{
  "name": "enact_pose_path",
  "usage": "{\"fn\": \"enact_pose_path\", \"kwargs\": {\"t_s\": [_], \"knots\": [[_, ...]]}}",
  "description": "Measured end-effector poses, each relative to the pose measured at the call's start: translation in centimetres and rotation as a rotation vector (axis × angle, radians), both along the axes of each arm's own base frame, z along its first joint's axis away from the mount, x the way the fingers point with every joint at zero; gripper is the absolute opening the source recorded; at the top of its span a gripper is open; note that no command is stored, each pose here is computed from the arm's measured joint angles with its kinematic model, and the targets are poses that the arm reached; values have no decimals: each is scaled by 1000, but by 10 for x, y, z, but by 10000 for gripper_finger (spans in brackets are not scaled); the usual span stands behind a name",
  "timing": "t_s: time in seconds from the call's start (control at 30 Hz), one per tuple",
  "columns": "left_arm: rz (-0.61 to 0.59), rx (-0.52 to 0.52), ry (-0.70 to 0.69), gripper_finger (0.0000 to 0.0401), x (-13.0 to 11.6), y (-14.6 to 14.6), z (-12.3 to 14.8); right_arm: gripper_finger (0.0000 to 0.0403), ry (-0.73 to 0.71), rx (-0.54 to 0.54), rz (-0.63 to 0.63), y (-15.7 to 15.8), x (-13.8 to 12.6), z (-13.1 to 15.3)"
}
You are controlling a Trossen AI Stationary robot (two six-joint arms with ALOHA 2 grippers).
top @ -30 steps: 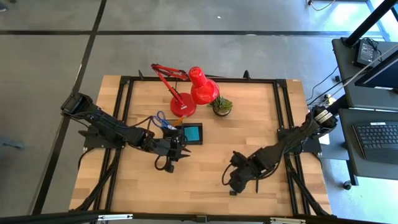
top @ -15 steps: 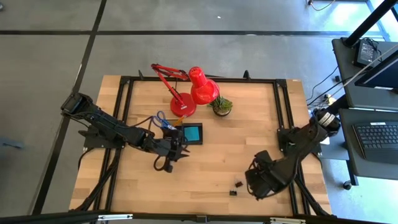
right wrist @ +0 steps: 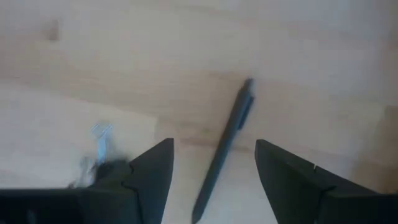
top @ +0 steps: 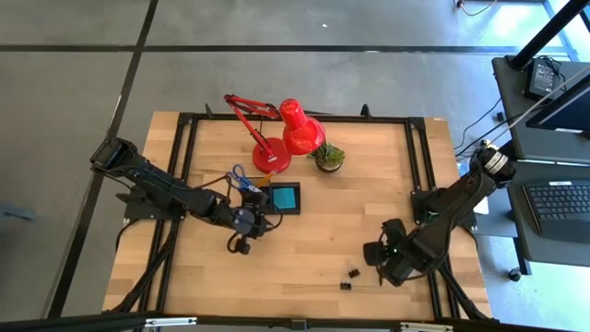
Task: Pick and place office supplies into organizer
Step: Put the black pen into the black desk organizer
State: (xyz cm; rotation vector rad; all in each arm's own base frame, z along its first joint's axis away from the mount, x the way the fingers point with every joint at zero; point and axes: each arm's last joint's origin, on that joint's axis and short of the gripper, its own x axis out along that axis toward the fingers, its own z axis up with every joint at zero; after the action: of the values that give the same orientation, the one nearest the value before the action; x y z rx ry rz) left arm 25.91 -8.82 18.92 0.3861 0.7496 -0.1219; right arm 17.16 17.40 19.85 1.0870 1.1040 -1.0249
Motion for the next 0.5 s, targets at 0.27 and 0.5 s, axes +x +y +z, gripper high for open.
{"fn": "enact_pose_path", "kwargs": {"t_s": [0.27, 0.5], "knots": [[-1, 16, 38, 59, -3, 1, -3, 227, -17, 33, -60, -4, 2, -34], [-8, 25, 45, 59, -3, 1, -3, 227, 64, 42, -67, -2, 2, -48]]}}
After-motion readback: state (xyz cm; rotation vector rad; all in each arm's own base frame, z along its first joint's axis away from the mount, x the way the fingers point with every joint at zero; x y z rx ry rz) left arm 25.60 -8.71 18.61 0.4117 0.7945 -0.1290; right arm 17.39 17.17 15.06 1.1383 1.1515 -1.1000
